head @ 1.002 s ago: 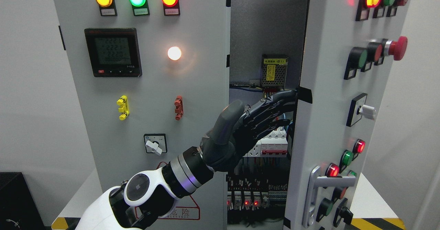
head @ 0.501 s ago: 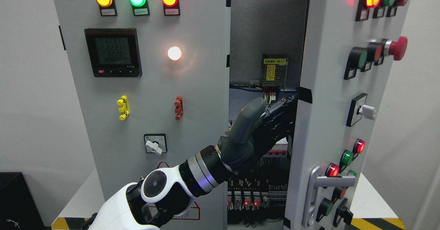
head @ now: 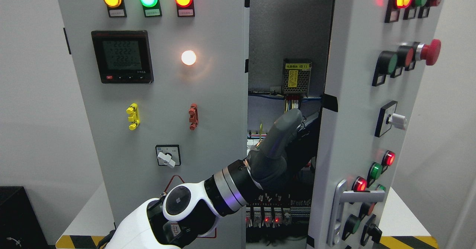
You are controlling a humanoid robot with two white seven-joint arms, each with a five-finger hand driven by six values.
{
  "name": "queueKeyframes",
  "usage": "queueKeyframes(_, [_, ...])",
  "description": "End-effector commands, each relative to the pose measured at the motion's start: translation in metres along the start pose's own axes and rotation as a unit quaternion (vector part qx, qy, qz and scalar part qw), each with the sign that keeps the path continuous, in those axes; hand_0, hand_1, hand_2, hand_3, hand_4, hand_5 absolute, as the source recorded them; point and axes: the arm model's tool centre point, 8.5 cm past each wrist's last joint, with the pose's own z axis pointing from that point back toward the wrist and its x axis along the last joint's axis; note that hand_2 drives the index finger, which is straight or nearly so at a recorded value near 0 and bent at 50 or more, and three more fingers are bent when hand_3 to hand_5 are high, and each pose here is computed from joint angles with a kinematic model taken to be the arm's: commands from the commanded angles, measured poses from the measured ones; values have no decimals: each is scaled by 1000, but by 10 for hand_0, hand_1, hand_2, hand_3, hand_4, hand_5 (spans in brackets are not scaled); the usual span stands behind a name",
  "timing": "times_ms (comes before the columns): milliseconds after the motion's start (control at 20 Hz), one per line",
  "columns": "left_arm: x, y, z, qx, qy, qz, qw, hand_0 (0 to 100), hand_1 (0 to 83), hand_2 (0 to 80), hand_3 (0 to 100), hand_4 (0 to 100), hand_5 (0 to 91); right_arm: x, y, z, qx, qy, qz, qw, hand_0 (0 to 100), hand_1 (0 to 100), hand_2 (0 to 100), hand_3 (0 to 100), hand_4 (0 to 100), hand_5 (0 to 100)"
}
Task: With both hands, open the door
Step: 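Push the button door's inner edge outward with the left hand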
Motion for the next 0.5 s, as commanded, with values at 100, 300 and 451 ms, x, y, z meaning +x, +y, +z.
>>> queueKeyframes(100, [-6,-22,-19,-31,-5,14,999,0,0,0,0,0,0,0,2,0,3,1,6,1000,0,0,0,0,0,0])
queueKeyframes(300, [-11,-35,-27,-46,-4,22,999,0,0,0,0,0,0,0,2,0,3,1,6,1000,0,0,0,0,0,0])
queueKeyframes(451, [-12,-44,-34,-55,-9,30,998,0,0,0,0,0,0,0,1,0,3,1,7,1000,0,0,0,0,0,0])
